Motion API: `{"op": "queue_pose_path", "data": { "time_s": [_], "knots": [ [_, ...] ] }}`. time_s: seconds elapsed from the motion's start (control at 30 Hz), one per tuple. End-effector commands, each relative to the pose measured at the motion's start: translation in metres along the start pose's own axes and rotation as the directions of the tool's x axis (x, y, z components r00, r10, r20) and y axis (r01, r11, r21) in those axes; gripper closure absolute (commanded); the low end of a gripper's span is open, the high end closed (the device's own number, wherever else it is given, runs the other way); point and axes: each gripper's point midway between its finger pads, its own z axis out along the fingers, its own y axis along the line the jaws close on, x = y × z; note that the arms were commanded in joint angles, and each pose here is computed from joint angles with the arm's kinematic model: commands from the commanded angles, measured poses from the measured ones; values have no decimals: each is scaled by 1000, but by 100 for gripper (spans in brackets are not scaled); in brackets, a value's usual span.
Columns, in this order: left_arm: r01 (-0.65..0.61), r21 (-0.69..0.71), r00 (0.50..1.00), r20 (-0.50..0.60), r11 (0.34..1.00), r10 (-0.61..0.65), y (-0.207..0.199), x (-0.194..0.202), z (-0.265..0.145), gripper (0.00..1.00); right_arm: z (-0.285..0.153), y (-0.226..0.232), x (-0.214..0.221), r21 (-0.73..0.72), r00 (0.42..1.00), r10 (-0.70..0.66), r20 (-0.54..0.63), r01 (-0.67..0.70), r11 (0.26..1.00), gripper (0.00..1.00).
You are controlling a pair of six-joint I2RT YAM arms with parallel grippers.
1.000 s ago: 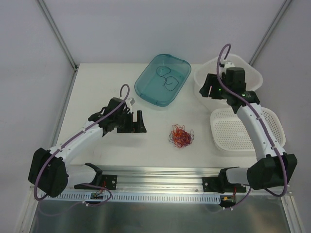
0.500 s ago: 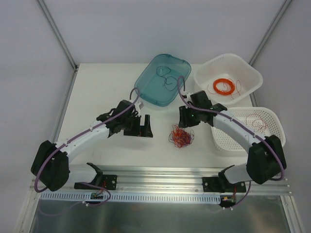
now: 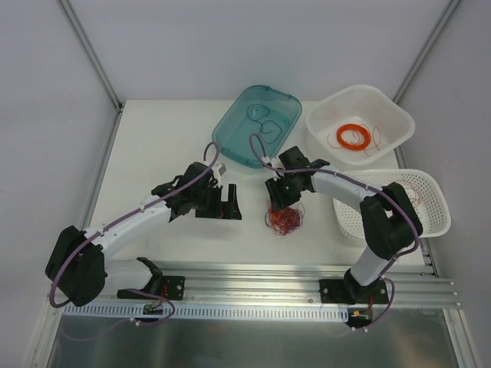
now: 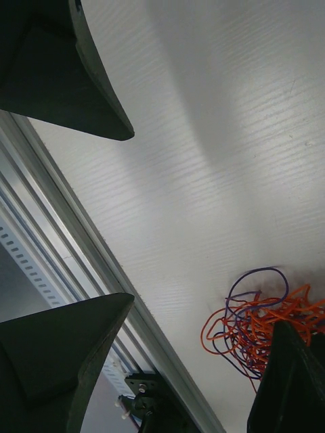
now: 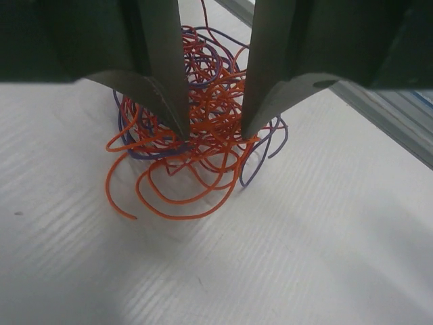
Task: Untangle the cables
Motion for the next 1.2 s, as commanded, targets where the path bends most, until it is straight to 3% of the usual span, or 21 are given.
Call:
{"op": "queue_pose_path", "data": {
  "time_s": [0.0,0.13,0.23,0.47,0.6,0.97,1.17],
  "knots": [
    [0,10,1000,31,1000,0,-5,-2,-5,3,-2,14,-12,-47,998,-68,9,68,997,61],
    [1,6,999,37,1000,-1,-5,-4,-5,3,-13,22,-26,-48,996,-71,53,74,996,93],
    [-6,9,999,38,1000,5,-7,-6,-4,3,-28,30,-42,-49,992,-61,108,67,997,99],
    [-42,25,996,79,999,40,-16,-19,-11,3,-120,72,-101,-73,931,-24,365,54,996,99],
    [-95,43,985,149,995,88,-24,-34,-17,3,-146,93,-114,-147,908,53,415,9,989,99],
    [-160,117,900,426,980,96,-42,-75,-34,7,-133,126,-119,-273,883,218,415,-108,956,99],
    [-207,185,899,424,961,112,-55,-75,-23,8,-116,133,-120,-279,881,253,399,-146,949,99]
  ]
}}
